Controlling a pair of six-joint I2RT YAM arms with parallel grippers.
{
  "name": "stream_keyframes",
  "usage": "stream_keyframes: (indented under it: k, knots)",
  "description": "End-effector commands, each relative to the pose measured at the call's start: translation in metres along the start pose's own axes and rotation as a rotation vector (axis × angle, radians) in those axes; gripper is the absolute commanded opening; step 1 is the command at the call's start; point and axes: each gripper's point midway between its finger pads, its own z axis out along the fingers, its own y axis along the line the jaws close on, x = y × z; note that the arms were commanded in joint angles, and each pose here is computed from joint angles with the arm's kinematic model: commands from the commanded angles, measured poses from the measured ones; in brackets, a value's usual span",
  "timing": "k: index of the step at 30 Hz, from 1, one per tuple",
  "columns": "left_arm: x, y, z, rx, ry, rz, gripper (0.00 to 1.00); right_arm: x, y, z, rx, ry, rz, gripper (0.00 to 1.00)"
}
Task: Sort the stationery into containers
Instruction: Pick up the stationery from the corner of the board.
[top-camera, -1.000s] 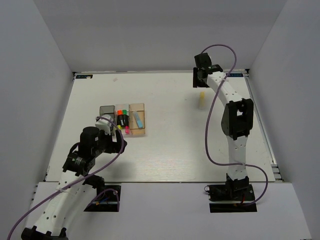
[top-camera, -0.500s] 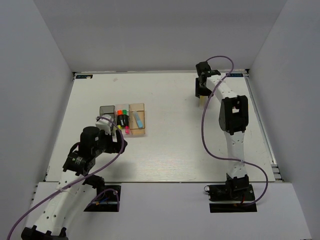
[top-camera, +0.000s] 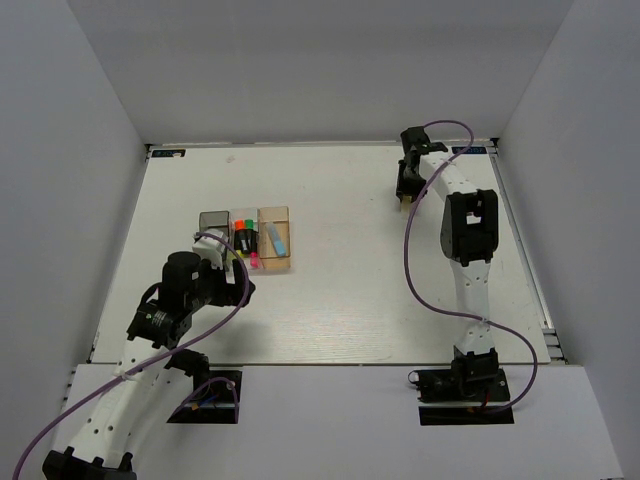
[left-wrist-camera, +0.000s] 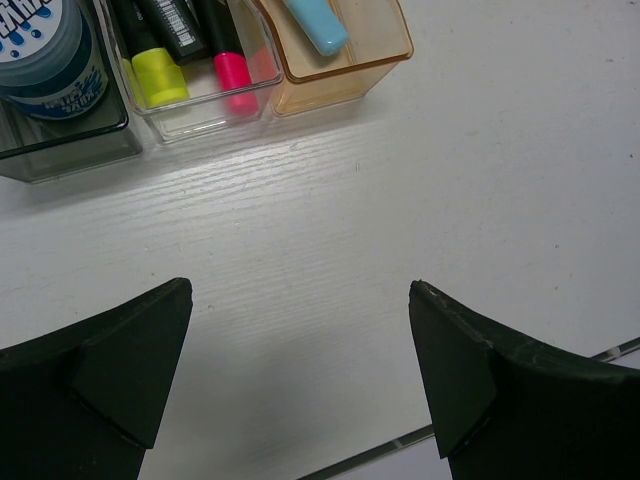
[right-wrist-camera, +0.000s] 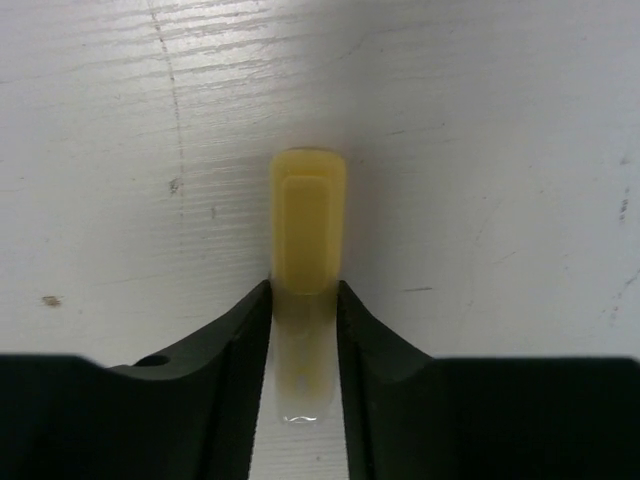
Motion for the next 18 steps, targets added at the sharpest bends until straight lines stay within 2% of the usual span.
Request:
stream_keyframes:
  k: [1, 7, 11, 13, 15, 16, 17, 18]
  knots:
    - [-0.003, -0.003, 0.000, 0.013, -0.012, 0.005, 1.00, 0.020, 0.005, 0.011, -0.025, 0.076, 0.026, 0.34]
    - [-0.004, -0.003, -0.001, 0.014, -0.021, 0.007, 1.00, 0.055, 0.017, 0.013, -0.128, 0.199, 0.088, 0.00]
    - [-0.004, -0.002, -0.001, 0.010, -0.020, 0.006, 1.00, 0.064, 0.047, -0.009, -0.335, 0.255, 0.136, 0.00]
    - [-0.004, -0.002, -0.002, 0.009, -0.023, 0.007, 1.00, 0.062, 0.069, -0.033, -0.472, 0.249, 0.137, 0.00]
    - [-0.004, -0.002, -0.001, 0.007, -0.022, 0.008, 1.00, 0.062, 0.108, -0.077, -0.726, 0.268, 0.132, 0.00]
    - [-0.004, -0.001, -0.001, 0.005, -0.023, 0.006, 1.00, 0.055, 0.111, -0.082, -0.739, 0.238, 0.129, 0.00]
    - [-0.005, -0.002, -0.002, 0.008, -0.025, 0.006, 1.00, 0.068, 0.130, -0.100, -0.841, 0.296, 0.131, 0.00]
    - [-0.006, 0.000, -0.002, 0.000, -0.028, 0.006, 1.00, 0.064, 0.138, -0.121, -0.889, 0.286, 0.129, 0.00]
